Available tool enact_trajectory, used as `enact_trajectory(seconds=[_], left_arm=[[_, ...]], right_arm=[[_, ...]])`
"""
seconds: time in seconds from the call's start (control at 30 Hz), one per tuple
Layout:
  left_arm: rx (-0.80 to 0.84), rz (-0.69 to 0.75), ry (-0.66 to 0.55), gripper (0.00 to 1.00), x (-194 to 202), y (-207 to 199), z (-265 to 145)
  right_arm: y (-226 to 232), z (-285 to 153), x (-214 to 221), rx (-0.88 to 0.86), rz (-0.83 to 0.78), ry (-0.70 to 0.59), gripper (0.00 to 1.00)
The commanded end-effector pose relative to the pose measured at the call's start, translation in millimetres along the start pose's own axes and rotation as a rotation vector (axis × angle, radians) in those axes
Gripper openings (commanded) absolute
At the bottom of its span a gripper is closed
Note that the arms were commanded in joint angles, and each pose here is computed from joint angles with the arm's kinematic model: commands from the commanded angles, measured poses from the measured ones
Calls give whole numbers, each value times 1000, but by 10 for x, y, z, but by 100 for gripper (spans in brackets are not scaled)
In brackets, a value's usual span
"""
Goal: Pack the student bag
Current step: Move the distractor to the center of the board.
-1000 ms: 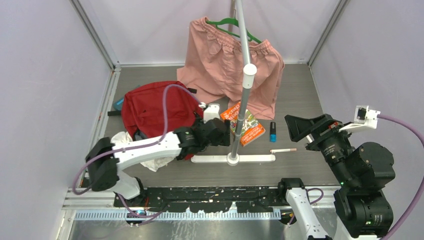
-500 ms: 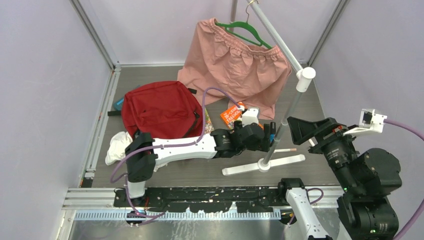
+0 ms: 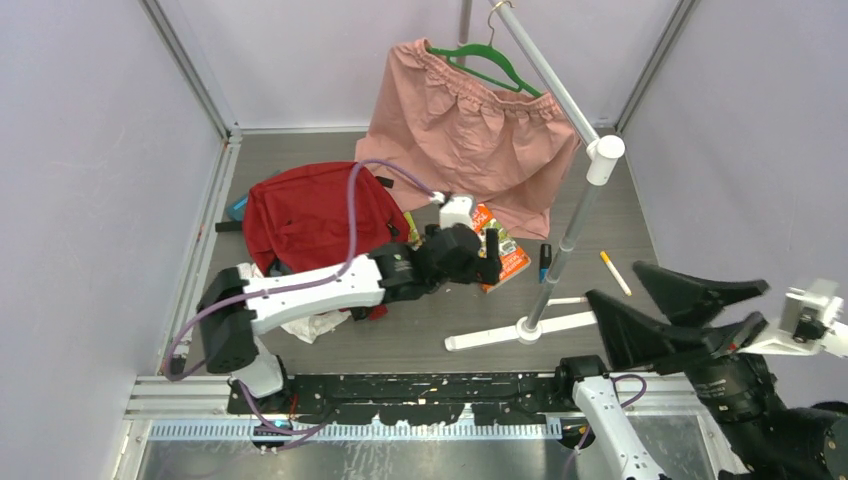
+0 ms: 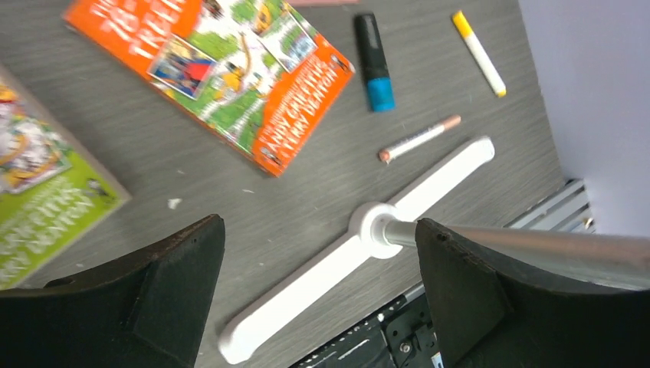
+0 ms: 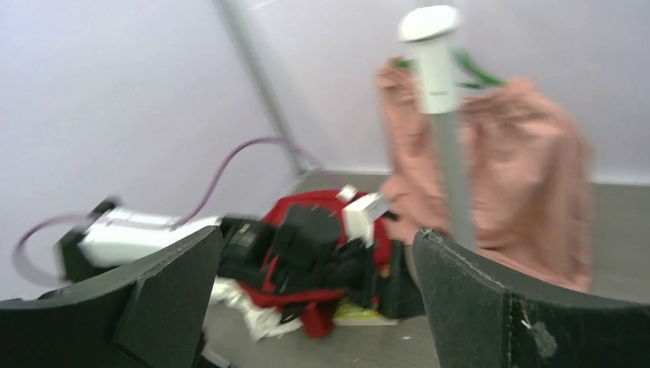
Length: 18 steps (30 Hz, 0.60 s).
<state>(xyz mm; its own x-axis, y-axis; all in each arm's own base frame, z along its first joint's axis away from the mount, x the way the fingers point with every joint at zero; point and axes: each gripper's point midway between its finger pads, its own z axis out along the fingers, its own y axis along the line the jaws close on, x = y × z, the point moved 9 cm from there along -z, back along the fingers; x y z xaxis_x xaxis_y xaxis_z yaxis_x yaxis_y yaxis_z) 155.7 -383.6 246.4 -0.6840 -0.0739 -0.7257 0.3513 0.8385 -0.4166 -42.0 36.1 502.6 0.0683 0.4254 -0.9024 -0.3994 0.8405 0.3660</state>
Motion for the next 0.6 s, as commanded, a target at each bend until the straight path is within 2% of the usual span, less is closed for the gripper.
enact_trajectory(seconds=[0.0, 0.13, 0.23, 0.43, 0.57], left_arm=[[29, -103, -98, 95, -504, 267, -309], [-49, -80, -177, 96, -762, 592, -564], [-107, -91, -224, 96, -982, 861, -730], [-145, -121, -295, 96, -1196, 1198, -991], [-160, -125, -316, 96, -1229, 1309, -1082]], right_arm=[[249, 300, 166, -484, 80, 227, 100], [224, 401, 415, -664, 210, 373, 100], [155, 432, 571, -670, 265, 422, 100], [-49, 542, 851, -510, 315, 478, 100], [-279, 708, 1083, -303, 381, 435, 100]])
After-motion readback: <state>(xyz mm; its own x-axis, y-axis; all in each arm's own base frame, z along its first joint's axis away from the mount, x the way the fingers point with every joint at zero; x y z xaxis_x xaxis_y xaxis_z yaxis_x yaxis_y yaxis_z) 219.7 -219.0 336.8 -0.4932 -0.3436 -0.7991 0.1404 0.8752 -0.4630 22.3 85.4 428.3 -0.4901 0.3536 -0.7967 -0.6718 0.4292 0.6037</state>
